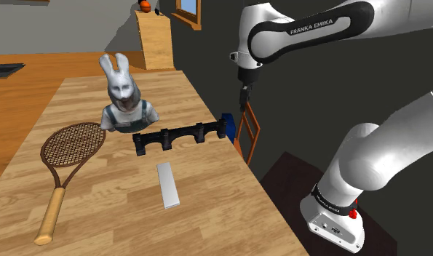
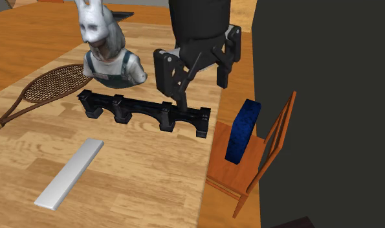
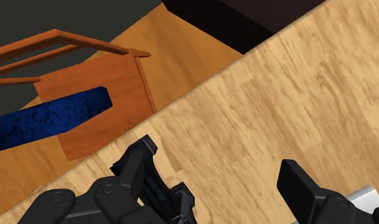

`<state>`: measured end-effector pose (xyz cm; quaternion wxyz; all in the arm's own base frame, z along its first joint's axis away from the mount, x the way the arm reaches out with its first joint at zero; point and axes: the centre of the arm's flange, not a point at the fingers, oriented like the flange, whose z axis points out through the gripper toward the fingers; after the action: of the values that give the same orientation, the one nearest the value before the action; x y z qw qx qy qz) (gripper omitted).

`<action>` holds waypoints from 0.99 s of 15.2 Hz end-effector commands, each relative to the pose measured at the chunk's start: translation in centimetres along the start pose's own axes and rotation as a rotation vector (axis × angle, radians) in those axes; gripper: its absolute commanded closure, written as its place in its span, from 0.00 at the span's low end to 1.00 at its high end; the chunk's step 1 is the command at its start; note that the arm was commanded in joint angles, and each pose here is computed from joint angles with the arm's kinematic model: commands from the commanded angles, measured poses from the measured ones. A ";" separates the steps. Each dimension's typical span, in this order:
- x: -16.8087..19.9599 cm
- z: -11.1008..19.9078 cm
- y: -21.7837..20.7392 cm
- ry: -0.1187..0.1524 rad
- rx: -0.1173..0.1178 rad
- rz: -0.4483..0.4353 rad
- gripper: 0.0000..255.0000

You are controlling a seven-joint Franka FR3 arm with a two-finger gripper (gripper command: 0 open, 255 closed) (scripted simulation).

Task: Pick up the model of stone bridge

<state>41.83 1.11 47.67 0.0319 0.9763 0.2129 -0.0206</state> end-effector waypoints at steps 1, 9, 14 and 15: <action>2.2 1.3 0.7 0.012 0.001 -0.054 0.00; 10.7 6.6 1.5 0.054 0.008 -0.261 0.00; 16.2 9.7 1.0 0.080 0.012 -0.390 0.00; 17.2 10.3 0.8 0.085 0.013 -0.416 0.00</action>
<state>56.74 6.27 37.18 0.0129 0.9172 0.3981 0.0104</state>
